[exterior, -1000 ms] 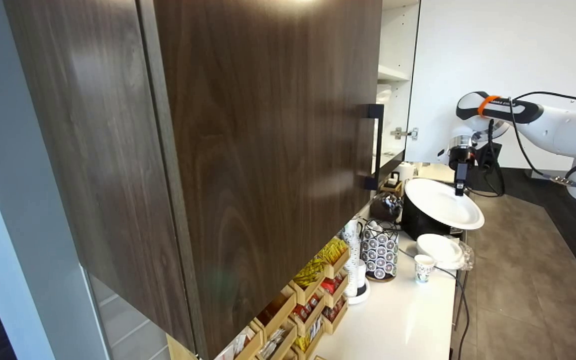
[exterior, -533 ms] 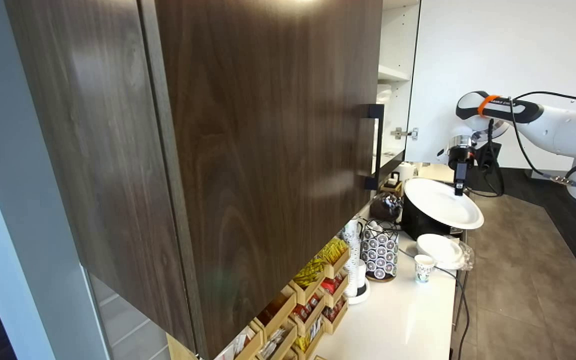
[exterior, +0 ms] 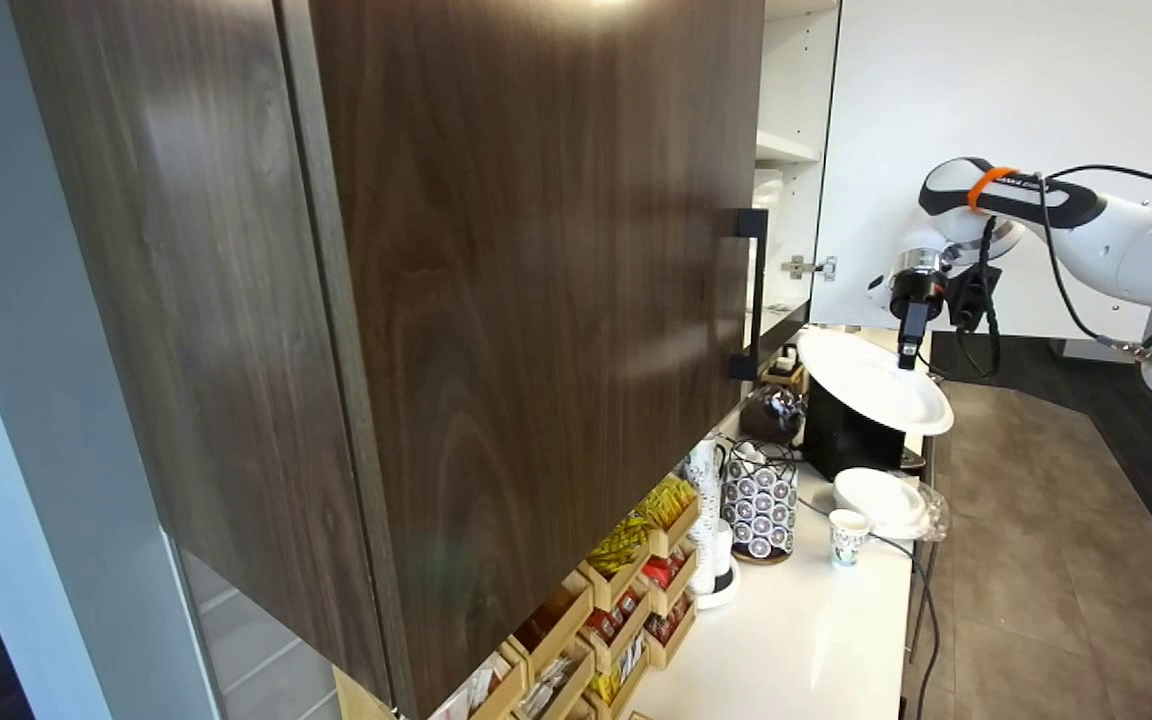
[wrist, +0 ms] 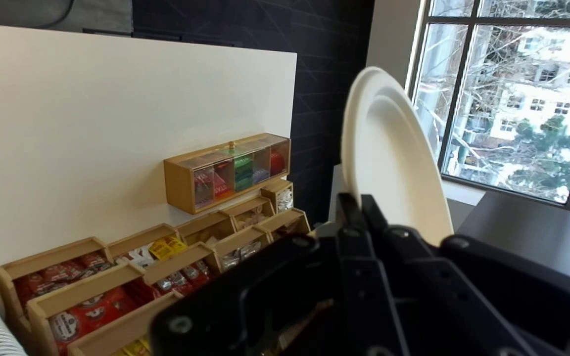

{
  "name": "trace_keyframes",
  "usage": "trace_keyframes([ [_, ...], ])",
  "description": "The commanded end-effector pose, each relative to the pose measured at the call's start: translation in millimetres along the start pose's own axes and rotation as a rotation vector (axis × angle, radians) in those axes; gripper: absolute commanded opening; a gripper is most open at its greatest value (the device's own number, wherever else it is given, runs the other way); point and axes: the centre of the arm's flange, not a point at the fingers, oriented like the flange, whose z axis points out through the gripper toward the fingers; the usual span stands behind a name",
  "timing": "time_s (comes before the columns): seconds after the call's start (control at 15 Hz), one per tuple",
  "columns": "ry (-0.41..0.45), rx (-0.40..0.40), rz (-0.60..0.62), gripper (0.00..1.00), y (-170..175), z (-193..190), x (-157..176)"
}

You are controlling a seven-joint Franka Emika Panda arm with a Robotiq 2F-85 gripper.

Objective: Remove the two coffee cups from the upper cabinet and put them on the counter then place the white plate on the bottom shelf of the upper cabinet

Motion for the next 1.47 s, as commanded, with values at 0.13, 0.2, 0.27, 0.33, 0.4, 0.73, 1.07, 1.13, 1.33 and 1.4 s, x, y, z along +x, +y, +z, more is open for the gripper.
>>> trace_keyframes([
  [0.13,0.064,0.039,0.077,0.01,-56,-36,35],
  [0.2,0.077,0.048,0.100,0.01,-63,-41,41],
  [0.27,0.090,0.058,0.121,0.01,-68,-45,45],
  [0.33,0.103,0.063,0.141,0.01,-73,-49,49],
  [0.4,0.113,0.064,0.168,0.01,-76,-54,52],
  [0.73,0.193,0.027,0.278,0.01,-71,-70,66],
  [1.07,0.295,0.008,0.337,0.01,-58,-84,82],
  [1.13,0.310,0.011,0.344,0.01,-55,-87,84],
  [1.33,0.332,0.033,0.352,0.01,-46,-87,93],
  [1.4,0.341,0.025,0.364,0.01,-41,-87,96],
])
